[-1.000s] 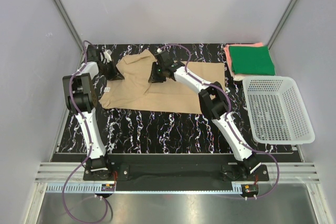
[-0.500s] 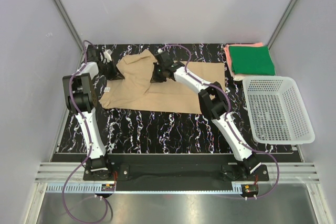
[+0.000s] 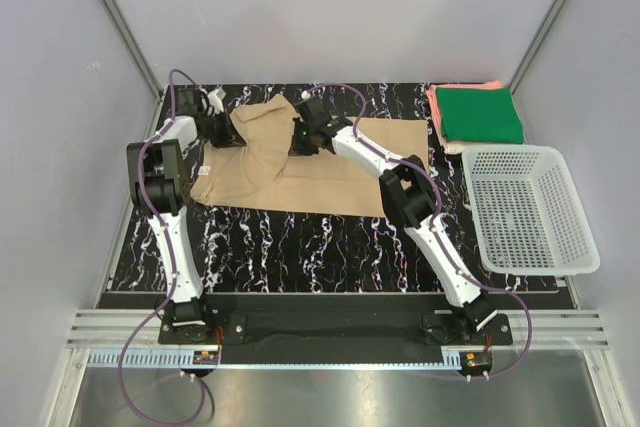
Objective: Fold and stack the t-shirts
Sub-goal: Fold the tshirt
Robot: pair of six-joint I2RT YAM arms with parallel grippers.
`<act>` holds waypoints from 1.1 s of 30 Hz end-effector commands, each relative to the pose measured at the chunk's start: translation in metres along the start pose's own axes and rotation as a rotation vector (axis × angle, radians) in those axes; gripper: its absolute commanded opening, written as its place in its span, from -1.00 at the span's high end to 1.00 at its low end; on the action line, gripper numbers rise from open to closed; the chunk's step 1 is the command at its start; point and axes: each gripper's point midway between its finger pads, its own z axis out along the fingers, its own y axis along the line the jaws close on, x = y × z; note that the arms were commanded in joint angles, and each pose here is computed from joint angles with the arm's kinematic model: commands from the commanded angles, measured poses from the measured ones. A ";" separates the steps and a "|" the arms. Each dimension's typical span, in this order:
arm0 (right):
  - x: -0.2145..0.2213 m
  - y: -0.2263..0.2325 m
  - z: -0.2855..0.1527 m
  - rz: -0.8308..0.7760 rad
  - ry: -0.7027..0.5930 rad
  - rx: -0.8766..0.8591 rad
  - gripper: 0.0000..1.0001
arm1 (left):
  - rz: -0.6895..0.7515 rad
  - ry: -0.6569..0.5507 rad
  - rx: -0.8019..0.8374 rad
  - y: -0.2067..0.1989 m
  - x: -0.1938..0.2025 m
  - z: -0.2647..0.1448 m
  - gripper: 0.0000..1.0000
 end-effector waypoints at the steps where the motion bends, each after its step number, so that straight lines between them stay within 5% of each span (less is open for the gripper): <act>1: -0.038 0.038 -0.038 -0.046 -0.110 -0.063 1.00 | 0.087 -0.124 -0.005 -0.018 -0.040 -0.025 1.00; 6: -0.034 0.044 -0.034 -0.030 -0.096 -0.091 0.97 | 0.081 -0.125 -0.019 -0.014 -0.039 -0.023 1.00; 9: -0.027 0.043 -0.028 0.022 -0.073 -0.091 0.50 | 0.072 -0.114 -0.025 -0.011 -0.034 -0.021 1.00; 15: -0.015 0.036 -0.016 0.060 -0.064 -0.048 0.29 | 0.078 -0.101 -0.026 -0.009 -0.027 -0.019 1.00; 30: -0.002 0.021 0.003 0.043 -0.051 0.027 0.34 | 0.080 -0.104 -0.022 -0.009 -0.027 -0.020 1.00; 33: -0.002 0.020 0.006 0.038 -0.053 0.032 0.55 | 0.079 -0.102 -0.022 -0.009 -0.026 -0.020 1.00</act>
